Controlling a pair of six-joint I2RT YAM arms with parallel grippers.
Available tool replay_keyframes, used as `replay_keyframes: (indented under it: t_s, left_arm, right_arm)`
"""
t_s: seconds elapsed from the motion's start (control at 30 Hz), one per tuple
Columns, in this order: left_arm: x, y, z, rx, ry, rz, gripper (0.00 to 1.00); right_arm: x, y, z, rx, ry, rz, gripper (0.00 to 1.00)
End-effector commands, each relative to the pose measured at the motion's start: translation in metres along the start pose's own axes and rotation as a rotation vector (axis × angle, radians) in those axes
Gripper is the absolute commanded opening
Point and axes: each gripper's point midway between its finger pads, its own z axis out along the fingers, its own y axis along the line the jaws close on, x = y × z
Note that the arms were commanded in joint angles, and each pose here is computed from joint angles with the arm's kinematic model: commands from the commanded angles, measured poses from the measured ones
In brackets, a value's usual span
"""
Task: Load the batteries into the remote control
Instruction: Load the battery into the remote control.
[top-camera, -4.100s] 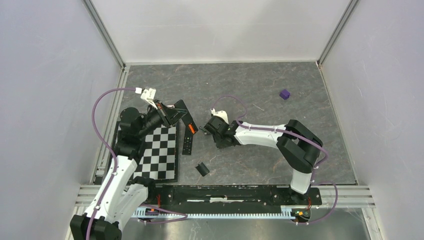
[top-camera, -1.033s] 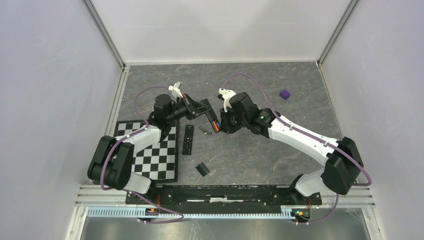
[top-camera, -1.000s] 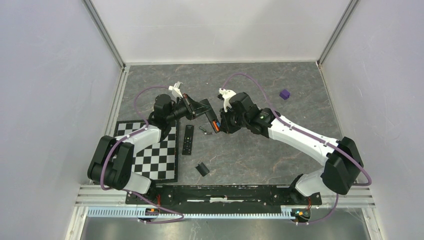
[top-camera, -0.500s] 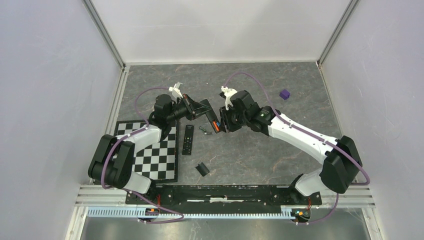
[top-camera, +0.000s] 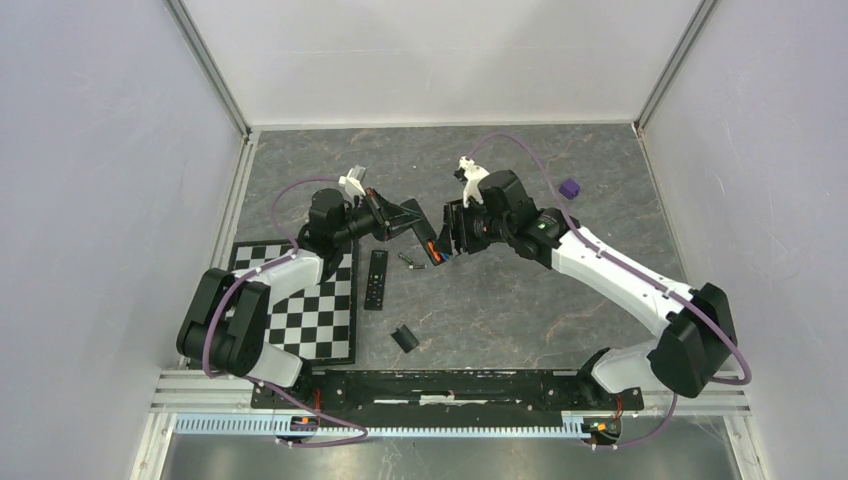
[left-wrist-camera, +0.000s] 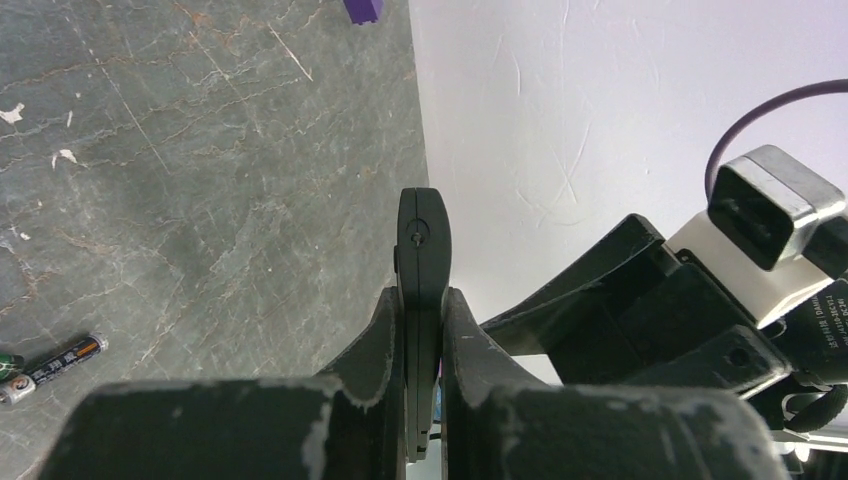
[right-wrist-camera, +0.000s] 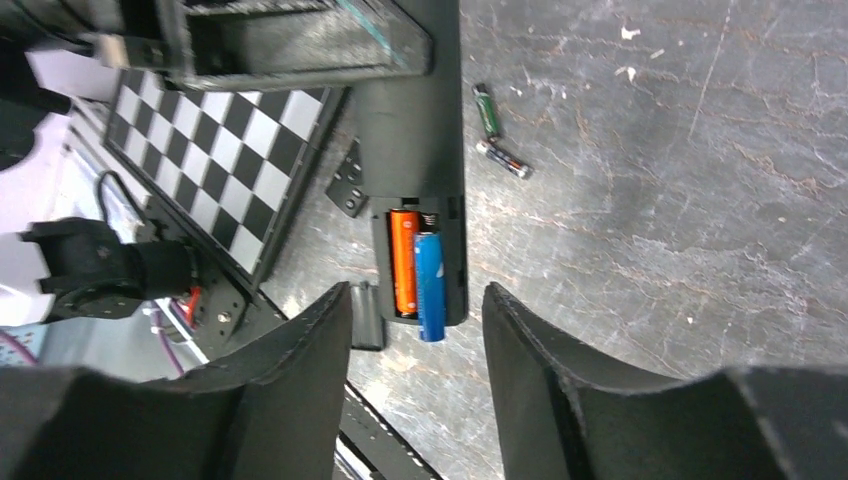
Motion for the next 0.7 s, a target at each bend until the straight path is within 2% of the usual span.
replay_keyframes:
  t_s: [0.0,0.03,0.13,0.2,0.33,0.53,0.67]
  left_arm:
    - [-0.008,-0.030,0.002,0.088,-0.006,-0.003,0.02]
    - [-0.009,-0.032,0.002,0.094,-0.008,-0.006,0.02]
    - [-0.011,-0.040,0.000,0.121,-0.022,-0.020,0.02]
    - [-0.013,-0.047,-0.001,0.139,-0.031,-0.029,0.02]
    - [-0.017,-0.059,-0.006,0.175,-0.058,-0.058,0.02]
    - [-0.025,-0.078,-0.012,0.233,-0.099,-0.119,0.02]
    - [-0.029,-0.087,-0.015,0.250,-0.128,-0.110,0.02]
  right_arm:
    - [-0.032,0.024,-0.025,-0.094,-0.121,0.019,0.59]
    - [-0.034,0.022,-0.028,-0.092,-0.137,0.035,0.62]
    - [-0.036,0.009,-0.038,-0.036,-0.199,0.133,0.81]
    - [-0.033,-0.001,-0.040,-0.021,-0.248,0.239,0.88]
    - [-0.040,0.005,-0.040,-0.112,-0.359,0.385,0.89]
    - [-0.050,0.016,-0.042,-0.186,-0.398,0.474,0.89]
    - [-0.049,0.014,-0.039,-0.201,-0.409,0.556,0.88]
